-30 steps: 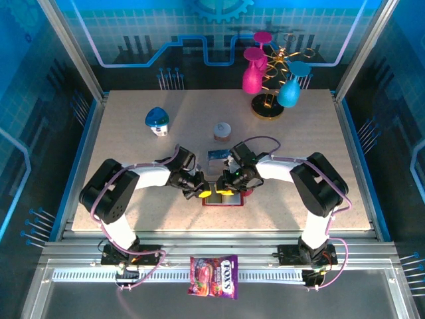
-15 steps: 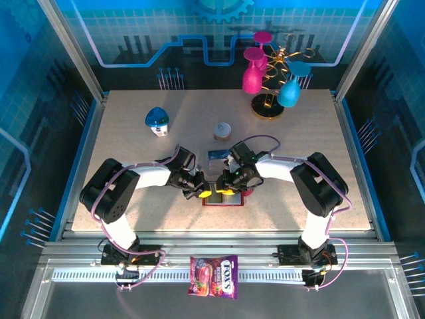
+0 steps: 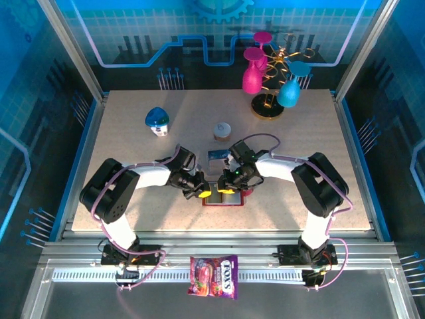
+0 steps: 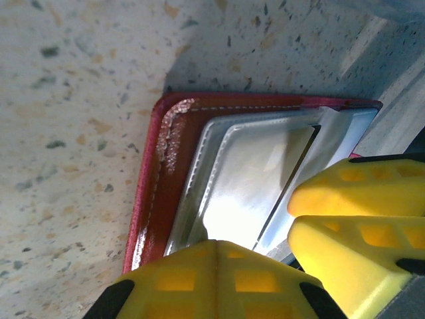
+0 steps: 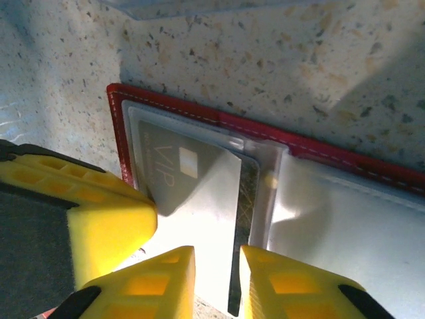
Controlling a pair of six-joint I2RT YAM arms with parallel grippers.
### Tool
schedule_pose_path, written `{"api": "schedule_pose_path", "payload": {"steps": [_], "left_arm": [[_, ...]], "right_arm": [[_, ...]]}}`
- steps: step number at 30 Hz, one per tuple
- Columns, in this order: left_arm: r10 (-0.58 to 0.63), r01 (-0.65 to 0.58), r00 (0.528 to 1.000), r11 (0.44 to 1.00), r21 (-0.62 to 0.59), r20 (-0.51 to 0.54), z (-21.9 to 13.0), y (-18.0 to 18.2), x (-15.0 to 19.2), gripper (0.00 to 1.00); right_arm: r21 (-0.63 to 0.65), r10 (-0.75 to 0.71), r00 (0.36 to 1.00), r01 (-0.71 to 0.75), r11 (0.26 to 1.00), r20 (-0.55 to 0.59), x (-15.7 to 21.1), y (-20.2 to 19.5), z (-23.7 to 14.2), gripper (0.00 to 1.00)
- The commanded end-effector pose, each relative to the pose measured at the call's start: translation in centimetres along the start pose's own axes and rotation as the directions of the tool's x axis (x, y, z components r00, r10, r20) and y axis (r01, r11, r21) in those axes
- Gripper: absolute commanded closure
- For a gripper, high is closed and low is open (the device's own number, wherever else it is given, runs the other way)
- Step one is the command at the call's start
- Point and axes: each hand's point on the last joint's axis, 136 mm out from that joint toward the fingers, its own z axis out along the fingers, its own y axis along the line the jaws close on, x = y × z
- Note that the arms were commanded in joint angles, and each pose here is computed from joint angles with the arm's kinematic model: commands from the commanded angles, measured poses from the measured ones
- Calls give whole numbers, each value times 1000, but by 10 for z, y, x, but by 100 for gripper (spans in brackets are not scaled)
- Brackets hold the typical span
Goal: Take the credit cards out of the card holder
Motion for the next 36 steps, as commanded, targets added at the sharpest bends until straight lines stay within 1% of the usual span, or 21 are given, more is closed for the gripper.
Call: {"api": "schedule_pose_path", "payload": {"steps": [1,5,18,24,30,36], "left_arm": [[-19,19,1000,999,-33,-5,-1,7,-2,93],[-18,18,1000,999,-32,-3,-2,6,-2,93],[-17,17,1000,999,-33,1,-3,6,-1,93],[-13,13,1000,999,-41,17,-9,6,-1,84],[-20,21,1000,998,-62,11,-7,14,-1,83],[-29,29,1000,997,-74,1,-2,22,-1,83]], "right_arm": [[-40,-23,1000,23,999,-3,3,15,-5,76],[-60,-6,1000,5,998,-18,4,13,3,75],[-38,19,998,-21,999,-55,11,-1,16,72],[2,12,999,-12,1000,-52,11,-6,14,70],[22,8,999,-7,1000,-50,11,-9,12,69],[49,-3,999,5,999,-42,9,-10,8,65]]}}
